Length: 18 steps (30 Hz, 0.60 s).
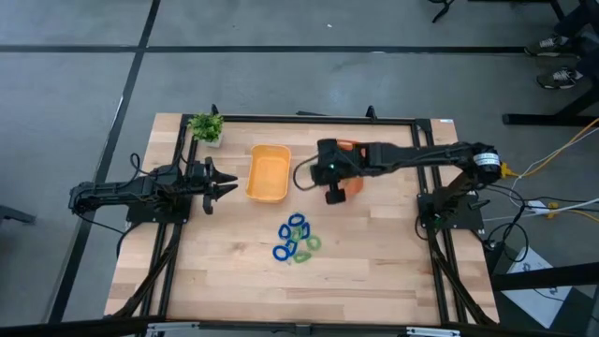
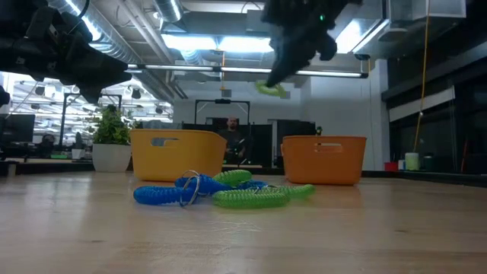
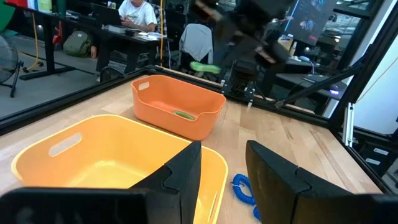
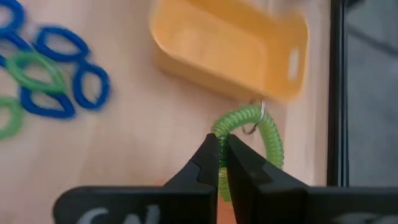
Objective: Sort spring keychains
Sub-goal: Put the green spring keychain into the orange bin
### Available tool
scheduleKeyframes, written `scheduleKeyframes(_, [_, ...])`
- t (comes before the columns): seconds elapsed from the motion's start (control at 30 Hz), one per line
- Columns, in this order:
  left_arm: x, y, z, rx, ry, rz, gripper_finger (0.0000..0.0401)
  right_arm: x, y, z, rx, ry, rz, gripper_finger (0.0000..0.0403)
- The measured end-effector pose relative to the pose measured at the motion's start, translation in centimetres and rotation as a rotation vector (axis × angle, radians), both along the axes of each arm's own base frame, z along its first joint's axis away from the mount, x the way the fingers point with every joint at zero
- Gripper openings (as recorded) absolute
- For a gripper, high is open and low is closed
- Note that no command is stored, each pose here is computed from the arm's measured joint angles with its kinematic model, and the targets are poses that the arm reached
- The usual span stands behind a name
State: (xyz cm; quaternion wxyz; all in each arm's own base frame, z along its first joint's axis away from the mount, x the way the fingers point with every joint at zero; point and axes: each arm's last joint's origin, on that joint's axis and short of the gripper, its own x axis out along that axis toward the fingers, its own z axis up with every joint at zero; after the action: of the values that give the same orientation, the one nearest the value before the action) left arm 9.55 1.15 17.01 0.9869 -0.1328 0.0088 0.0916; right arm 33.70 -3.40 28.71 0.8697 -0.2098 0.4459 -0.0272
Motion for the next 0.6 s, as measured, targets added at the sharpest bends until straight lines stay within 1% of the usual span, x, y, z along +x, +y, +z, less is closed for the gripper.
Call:
scheduleKeyframes(0.13, [0.0, 0.0, 0.0, 0.0, 0.0, 0.0, 0.0123, -0.5, -2.1, -0.2, 0.018, 0.024, -0.094, 0.0019])
scheduleKeyframes(0.27, [0.0, 0.0, 0.0, 0.0, 0.0, 0.0, 0.0123, -1.0, -3.9, -0.3, 0.021, 0.041, -0.149, 0.0019])
scheduleKeyframes(0.6, [0.0, 0.0, 0.0, 0.0, 0.0, 0.0, 0.0123, -2.4, -6.9, -0.7, 0.065, 0.093, -0.292, 0.0019])
